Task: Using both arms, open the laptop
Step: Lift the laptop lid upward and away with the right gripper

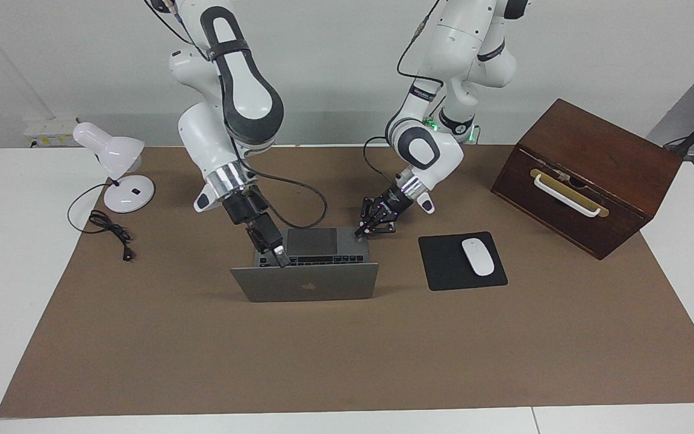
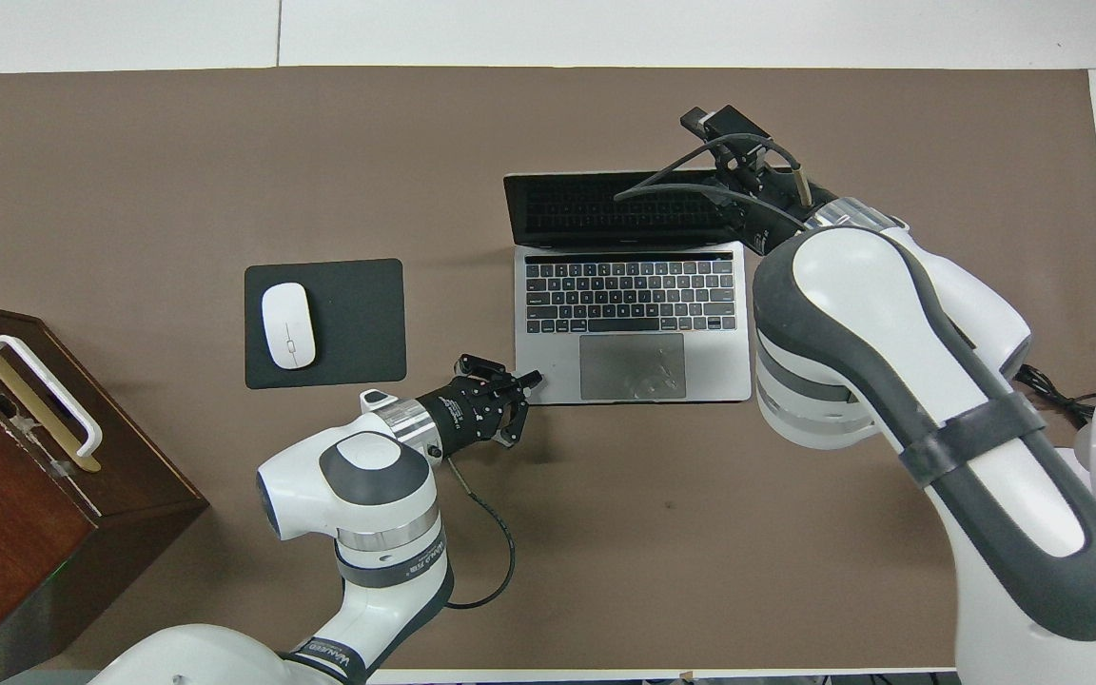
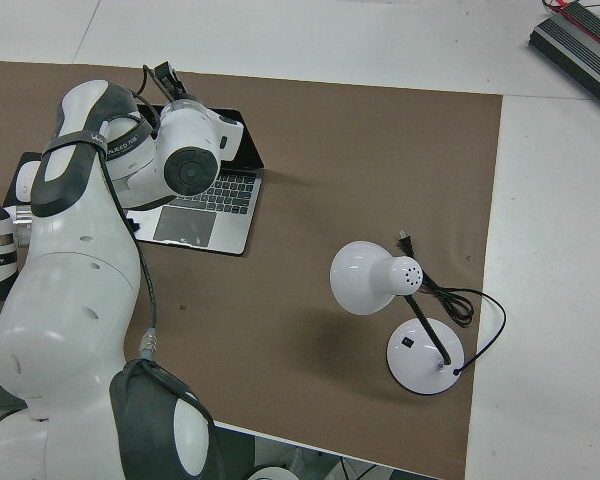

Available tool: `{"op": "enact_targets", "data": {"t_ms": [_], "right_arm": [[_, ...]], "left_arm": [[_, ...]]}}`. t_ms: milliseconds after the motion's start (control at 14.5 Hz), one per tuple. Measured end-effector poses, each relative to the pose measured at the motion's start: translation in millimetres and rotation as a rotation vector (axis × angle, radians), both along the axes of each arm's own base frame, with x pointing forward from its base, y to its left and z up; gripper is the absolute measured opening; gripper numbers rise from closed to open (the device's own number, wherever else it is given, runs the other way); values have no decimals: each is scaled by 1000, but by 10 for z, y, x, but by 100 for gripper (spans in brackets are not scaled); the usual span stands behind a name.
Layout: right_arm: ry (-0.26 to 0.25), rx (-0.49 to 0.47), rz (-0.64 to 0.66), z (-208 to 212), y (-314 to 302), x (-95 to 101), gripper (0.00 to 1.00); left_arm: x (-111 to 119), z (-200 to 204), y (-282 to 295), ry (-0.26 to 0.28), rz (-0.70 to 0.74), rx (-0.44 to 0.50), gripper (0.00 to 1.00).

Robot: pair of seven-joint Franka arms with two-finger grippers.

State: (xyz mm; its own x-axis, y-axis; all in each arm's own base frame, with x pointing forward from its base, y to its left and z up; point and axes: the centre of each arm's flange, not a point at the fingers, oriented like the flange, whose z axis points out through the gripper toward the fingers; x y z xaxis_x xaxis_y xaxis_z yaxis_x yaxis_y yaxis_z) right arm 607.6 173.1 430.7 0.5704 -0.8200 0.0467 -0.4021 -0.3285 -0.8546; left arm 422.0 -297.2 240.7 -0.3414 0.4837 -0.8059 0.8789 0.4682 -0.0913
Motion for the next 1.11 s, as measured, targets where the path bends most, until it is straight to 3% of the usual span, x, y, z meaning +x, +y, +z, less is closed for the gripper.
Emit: {"op": "enact_targets", "data": {"t_ms": [414, 760, 1105], "right_arm": [[-5, -2, -3, -60, -5, 162, 100], [-8, 7, 7, -38, 28, 181, 100], [1, 130, 10, 343, 442, 41, 100]], "left_arm": [[0, 0, 0, 0, 0, 0, 1], [0, 0, 0, -8, -6, 3, 1], [-1, 0, -1, -30, -24, 14, 1]]}}
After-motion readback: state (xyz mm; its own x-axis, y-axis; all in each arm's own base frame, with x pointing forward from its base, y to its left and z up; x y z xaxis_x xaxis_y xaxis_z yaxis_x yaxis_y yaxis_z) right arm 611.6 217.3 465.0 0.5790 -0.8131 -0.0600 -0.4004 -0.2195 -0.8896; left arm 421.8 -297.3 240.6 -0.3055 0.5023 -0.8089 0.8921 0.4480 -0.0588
